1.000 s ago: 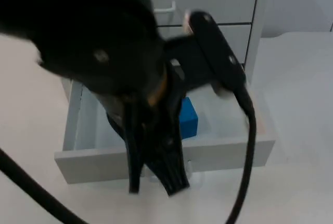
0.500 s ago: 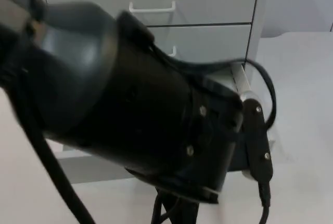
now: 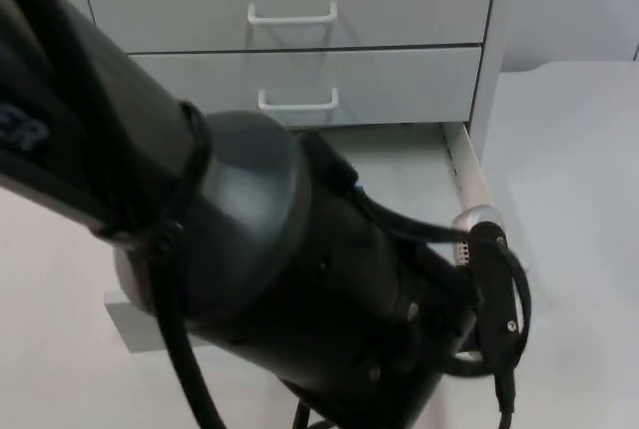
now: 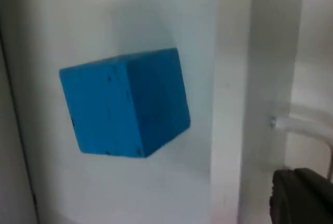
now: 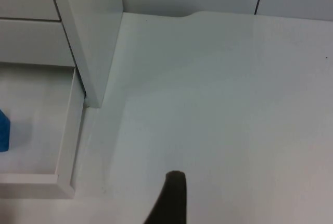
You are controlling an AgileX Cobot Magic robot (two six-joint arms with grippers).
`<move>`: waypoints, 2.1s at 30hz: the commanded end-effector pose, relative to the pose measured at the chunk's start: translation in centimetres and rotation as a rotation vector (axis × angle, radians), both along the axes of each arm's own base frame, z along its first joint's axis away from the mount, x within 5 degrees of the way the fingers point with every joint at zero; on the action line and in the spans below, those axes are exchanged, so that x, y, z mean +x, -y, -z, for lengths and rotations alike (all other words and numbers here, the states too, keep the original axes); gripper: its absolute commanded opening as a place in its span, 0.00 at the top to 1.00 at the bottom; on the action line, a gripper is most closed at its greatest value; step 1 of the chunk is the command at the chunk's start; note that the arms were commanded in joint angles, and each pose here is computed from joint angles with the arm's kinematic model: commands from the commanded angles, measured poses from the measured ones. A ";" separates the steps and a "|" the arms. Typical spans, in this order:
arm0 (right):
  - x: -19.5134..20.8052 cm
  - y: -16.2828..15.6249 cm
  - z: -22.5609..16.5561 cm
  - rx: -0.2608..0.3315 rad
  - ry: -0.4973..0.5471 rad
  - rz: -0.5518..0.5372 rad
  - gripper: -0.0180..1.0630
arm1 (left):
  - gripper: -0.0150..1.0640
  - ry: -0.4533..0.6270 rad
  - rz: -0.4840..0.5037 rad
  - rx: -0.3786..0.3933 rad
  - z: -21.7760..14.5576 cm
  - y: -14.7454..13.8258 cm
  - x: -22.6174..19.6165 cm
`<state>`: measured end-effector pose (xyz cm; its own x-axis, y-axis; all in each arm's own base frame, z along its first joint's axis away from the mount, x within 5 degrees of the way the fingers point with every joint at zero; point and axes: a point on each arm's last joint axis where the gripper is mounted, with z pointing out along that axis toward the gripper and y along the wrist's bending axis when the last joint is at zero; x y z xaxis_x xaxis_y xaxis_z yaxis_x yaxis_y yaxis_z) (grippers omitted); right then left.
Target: Open the drawer with the left hand, place the block into the drawer with the right hand, then close the drawer with the left hand.
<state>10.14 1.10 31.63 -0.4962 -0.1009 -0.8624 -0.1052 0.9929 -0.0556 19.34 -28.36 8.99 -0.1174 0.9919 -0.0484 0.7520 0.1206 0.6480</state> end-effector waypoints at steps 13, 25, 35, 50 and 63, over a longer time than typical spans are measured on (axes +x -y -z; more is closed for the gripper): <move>0.0 0.0 -0.2 0.003 0.032 -0.001 0.29 | 0.99 0.168 -0.072 -0.075 0.6 -0.8 3.2; 0.1 0.0 -0.3 0.003 0.040 -0.002 0.29 | 0.99 0.296 -0.090 -0.085 -0.4 -1.8 5.4; 0.1 0.0 -0.3 0.005 0.050 -0.004 0.29 | 0.99 0.363 -0.125 -0.035 -0.9 -2.7 6.2; 0.1 0.0 -0.3 0.004 0.048 -0.004 0.29 | 0.99 0.360 -0.172 0.129 -1.5 -4.3 5.8; 0.1 0.0 -0.4 0.009 0.054 -0.004 0.29 | 0.99 0.401 -0.153 0.092 -2.4 -4.6 6.0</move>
